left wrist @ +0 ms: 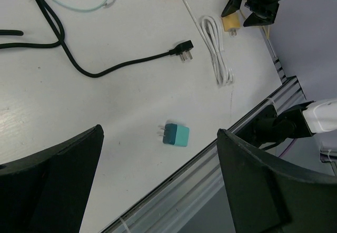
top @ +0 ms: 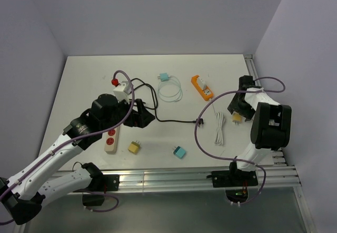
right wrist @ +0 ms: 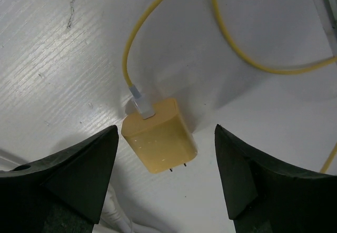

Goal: Insert the plug

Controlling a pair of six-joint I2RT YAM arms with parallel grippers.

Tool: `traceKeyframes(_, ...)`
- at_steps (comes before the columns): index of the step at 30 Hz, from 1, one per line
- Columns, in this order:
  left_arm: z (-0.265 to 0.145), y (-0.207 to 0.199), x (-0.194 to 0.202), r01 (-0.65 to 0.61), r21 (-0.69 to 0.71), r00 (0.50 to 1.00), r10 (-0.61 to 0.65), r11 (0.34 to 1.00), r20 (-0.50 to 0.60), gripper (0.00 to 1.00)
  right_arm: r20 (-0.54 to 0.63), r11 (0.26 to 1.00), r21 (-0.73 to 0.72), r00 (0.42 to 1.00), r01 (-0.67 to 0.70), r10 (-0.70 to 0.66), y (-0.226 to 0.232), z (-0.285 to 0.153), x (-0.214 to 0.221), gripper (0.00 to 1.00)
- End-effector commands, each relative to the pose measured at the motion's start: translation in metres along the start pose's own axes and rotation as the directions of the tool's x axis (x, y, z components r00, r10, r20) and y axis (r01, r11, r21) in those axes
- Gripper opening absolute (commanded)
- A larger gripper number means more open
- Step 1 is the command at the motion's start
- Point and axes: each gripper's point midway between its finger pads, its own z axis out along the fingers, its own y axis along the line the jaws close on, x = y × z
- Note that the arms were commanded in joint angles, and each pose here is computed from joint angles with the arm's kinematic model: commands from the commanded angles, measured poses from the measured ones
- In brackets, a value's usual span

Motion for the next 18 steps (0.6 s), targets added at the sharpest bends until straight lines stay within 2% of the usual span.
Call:
traceKeyframes(1, -0.004, -0.010, -0.019, -0.017, 0.016, 0.999, 0.017, 1.000, 0.050, 0.95, 0.025, 1.000, -0.029, 1.000, 0.006, -0.005, 0.007, 0.002, -0.011, 0.80)
traceKeyframes(6, 0.001, -0.009, -0.016, -0.006, 0.016, 0.999, 0.006, 1.000, 0.032, 0.94, 0.007, 0.999, -0.044, 1.000, 0.008, -0.008, 0.010, 0.008, -0.004, 0.72)
traceKeyframes(12, 0.005, -0.011, -0.012, 0.018, 0.021, 1.000, -0.018, 1.000, 0.007, 0.94, 0.010, 0.997, -0.082, 1.000, 0.007, -0.007, 0.015, 0.006, -0.004, 0.54)
traceKeyframes(15, 0.004, -0.011, -0.012, 0.027, 0.016, 1.000, -0.027, 1.000, -0.001, 0.93, 0.064, 0.994, -0.114, 0.998, -0.004, 0.011, 0.017, -0.002, -0.009, 0.30)
traceKeyframes(17, 0.001, -0.013, -0.015, 0.035, 0.016, 0.999, -0.035, 0.999, 0.007, 0.92, 0.109, 0.989, -0.145, 0.994, -0.012, 0.028, 0.019, -0.013, -0.017, 0.00)
traceKeyframes(18, 0.000, -0.011, -0.014, 0.041, 0.006, 0.999, -0.041, 0.999, 0.003, 0.91, 0.118, 0.988, -0.150, 0.992, -0.019, 0.037, 0.019, -0.017, -0.019, 0.00)
